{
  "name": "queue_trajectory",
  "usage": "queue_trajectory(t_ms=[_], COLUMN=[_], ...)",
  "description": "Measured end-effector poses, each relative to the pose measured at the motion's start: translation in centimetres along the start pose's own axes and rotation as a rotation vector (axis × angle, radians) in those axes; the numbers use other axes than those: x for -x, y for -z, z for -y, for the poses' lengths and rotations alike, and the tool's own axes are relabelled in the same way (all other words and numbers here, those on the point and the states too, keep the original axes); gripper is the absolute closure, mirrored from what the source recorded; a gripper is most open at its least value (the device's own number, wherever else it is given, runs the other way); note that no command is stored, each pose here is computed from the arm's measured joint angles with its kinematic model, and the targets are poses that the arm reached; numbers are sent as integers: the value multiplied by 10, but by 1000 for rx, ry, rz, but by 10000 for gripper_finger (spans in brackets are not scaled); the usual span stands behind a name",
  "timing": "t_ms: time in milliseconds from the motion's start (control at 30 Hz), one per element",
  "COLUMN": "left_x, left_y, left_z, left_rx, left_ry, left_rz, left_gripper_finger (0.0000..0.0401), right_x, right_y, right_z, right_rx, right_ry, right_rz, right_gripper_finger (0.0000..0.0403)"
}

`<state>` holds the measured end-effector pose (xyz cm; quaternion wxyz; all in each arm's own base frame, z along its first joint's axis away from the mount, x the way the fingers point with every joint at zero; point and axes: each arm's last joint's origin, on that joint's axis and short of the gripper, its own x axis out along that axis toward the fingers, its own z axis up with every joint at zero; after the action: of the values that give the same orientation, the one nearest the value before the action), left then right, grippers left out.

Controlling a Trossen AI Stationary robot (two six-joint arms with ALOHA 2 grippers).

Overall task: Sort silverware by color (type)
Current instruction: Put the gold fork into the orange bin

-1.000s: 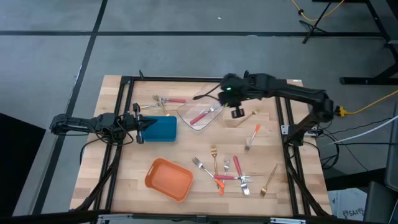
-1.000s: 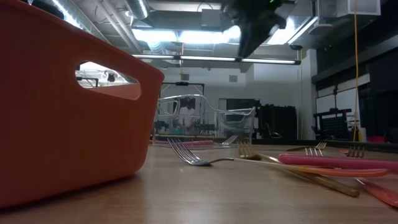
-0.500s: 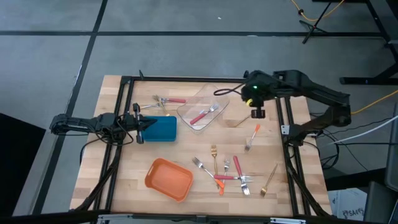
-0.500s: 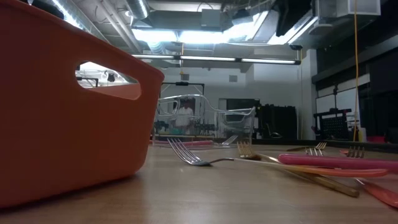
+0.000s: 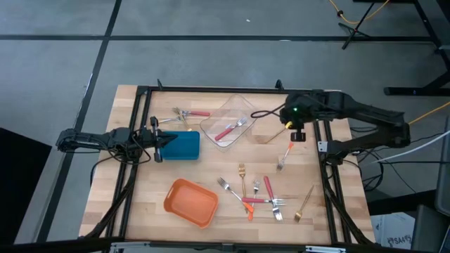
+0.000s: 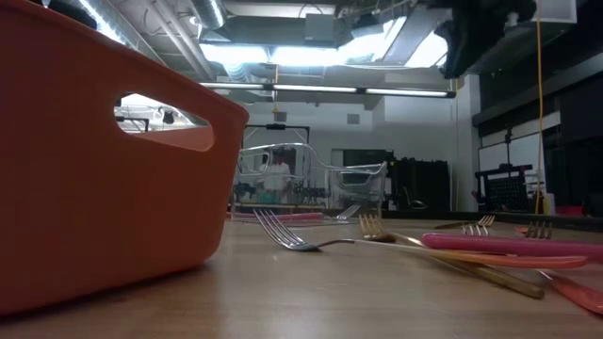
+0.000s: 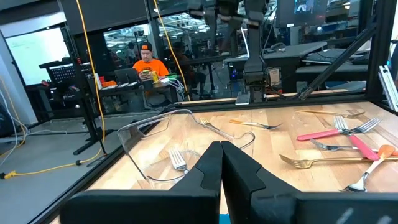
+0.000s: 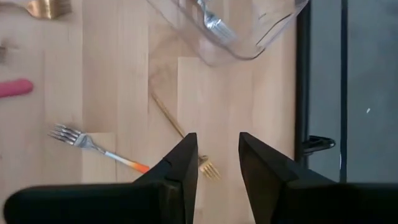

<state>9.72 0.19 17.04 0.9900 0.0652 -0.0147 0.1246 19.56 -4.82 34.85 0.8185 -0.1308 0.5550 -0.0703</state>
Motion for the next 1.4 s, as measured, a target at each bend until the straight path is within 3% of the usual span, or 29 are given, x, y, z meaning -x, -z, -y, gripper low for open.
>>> queue_trajectory(t_ms=[300, 567, 767, 1033, 1400], left_x=[0, 0, 0, 0, 0], left_y=[0, 0, 0, 0, 0], left_z=[0, 0, 0, 0, 0], left_rx=[0, -1, -1, -1, -1], left_ry=[-2, -3, -3, -3, -3], left_rz=[0, 0, 0, 0, 0], left_gripper_finger=[401, 401, 401, 401, 401], right_x=[-50, -95, -124, -145, -166], right_y=[13, 42, 65, 87, 104], right_z=[-7, 14, 22, 20, 5], right_rx=[-15, -115, -169, -221, -171], right_ry=[-8, 39, -58, -78, -85], right_rz=[-43, -76, -13, -5, -11], right_gripper_finger=[297, 297, 297, 297, 297])
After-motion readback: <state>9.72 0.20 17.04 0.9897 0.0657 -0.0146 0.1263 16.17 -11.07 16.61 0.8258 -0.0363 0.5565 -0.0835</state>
